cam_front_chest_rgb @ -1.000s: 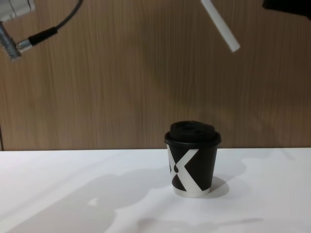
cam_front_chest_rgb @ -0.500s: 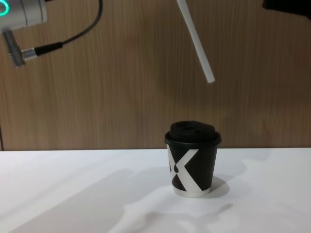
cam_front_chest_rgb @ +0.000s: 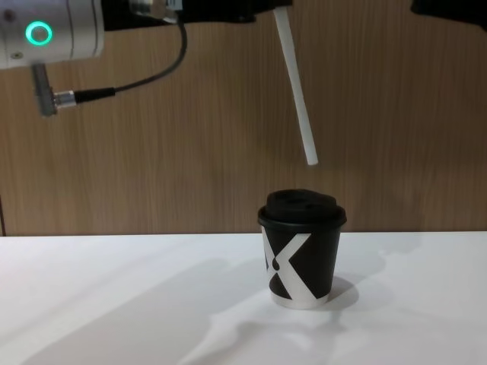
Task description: Pick up the straw with one hand, pass it to the other hand, and insert it into the cup.
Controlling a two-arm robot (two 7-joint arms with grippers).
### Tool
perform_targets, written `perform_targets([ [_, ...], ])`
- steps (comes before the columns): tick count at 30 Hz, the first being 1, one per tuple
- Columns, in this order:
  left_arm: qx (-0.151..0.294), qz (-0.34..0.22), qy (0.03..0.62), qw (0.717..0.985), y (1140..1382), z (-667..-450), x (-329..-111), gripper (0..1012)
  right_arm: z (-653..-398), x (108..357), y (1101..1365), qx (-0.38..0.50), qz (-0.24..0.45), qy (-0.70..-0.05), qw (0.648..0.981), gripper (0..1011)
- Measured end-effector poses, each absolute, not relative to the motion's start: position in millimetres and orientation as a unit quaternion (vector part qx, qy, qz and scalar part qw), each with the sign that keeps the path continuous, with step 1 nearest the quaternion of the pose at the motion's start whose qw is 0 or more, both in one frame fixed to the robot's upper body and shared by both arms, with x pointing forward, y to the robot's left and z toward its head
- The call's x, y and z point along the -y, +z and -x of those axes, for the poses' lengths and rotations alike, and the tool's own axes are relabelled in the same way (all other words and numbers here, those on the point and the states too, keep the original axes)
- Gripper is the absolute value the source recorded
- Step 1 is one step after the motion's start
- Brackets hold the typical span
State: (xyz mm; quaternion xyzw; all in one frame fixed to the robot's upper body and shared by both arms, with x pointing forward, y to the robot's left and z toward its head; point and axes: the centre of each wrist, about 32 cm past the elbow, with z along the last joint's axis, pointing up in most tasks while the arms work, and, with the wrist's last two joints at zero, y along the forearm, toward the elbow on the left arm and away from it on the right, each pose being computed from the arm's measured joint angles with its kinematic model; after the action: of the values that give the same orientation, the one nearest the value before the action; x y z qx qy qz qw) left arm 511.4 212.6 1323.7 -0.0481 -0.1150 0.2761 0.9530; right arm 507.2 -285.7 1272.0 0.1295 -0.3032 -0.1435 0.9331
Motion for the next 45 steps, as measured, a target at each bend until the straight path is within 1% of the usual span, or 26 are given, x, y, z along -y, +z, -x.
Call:
perform_targets([
  [16,0.105,0.019,0.299,0.948,1314,-527,-200,3,-507,286,1272,0.303,-0.129,-0.143,0.933,1001],
  [29,0.096,0.012,0.293,0.951,1308,-534,-193,3,-507,286,1272,0.303,-0.129,-0.143,0.933,1001],
  [45,0.103,0.002,0.287,0.952,1305,-539,-191,2,-507,286,1272,0.303,-0.129,-0.143,0.933,1001],
])
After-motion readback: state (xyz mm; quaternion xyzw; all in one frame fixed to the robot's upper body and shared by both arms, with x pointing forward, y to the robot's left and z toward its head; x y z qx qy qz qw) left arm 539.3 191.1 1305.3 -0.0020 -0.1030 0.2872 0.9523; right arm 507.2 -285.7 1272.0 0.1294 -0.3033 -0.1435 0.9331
